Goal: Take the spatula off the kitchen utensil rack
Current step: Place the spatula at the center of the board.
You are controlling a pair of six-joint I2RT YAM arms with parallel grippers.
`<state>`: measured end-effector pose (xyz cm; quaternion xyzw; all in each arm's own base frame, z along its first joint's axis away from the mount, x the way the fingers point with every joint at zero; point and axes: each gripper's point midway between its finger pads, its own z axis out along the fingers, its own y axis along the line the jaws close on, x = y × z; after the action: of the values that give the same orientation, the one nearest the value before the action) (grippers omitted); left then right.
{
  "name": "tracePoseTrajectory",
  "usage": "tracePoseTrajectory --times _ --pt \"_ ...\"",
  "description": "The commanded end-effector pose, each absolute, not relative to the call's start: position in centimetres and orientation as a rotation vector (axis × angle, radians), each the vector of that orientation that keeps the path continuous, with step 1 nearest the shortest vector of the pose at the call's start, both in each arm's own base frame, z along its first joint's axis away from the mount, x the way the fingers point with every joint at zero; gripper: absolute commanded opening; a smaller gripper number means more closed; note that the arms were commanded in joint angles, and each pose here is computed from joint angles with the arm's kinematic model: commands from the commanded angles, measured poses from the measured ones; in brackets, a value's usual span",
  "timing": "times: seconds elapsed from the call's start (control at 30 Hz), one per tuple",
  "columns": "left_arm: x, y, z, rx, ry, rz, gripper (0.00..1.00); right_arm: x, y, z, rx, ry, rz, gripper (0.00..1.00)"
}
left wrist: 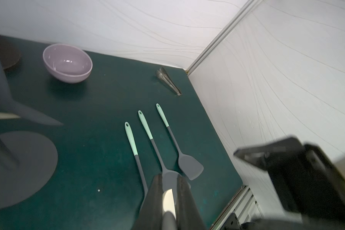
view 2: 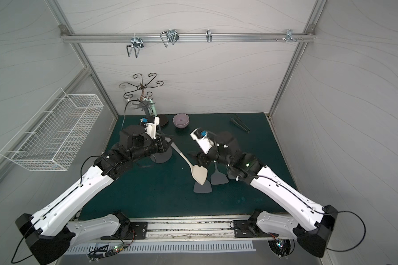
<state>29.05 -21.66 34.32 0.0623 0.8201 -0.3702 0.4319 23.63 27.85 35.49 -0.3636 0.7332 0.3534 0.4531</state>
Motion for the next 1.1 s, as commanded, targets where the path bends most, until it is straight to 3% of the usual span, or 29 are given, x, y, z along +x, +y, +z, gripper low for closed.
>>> tracePoseTrajectory --times 0.0,0.3,0.6,0.77,0.8,0.87,1.0,1.03,1.07 --pt "26.8 -22.7 38.5 0.477 1.855 -1.122 0.0 17.7 28.4 35.2 -1.037 1.94 1.376 0.67" --pt "27.0 -23.8 38.4 0.482 1.874 -1.38 0.0 19.1 31.4 29.5 -1.069 2.034 0.963 0.58" --pt "27.7 -23.3 37.7 0.396 1.908 -1.355 0.0 20.3 33.9 28.2 -1.09 2.005 0.743 0.36" --pt "28.7 -22.6 36.5 0.318 1.964 -1.294 0.0 20.1 34.6 27.2 -1.122 2.031 0.708 0.34" --pt "28.8 -22.5 36.3 0.305 1.972 -1.286 0.0 20.2 34.6 27.0 -1.119 2.04 0.69 0.27" --pt "29.1 -22.2 35.9 0.279 1.991 -1.269 0.0 20.6 34.5 26.6 -1.107 2.055 0.641 0.04" --pt "29.4 -21.6 35.0 0.25 2.035 -1.2 0.0 21.5 33.7 26.5 -1.085 2.067 0.544 0.0" --pt "29.4 -21.5 34.8 0.253 2.042 -1.188 0.11 21.6 33.7 26.6 -1.087 2.063 0.537 0.0" --pt "29.4 -21.4 34.7 0.264 2.05 -1.171 0.33 21.6 33.6 26.7 -1.095 2.059 0.524 0.0"
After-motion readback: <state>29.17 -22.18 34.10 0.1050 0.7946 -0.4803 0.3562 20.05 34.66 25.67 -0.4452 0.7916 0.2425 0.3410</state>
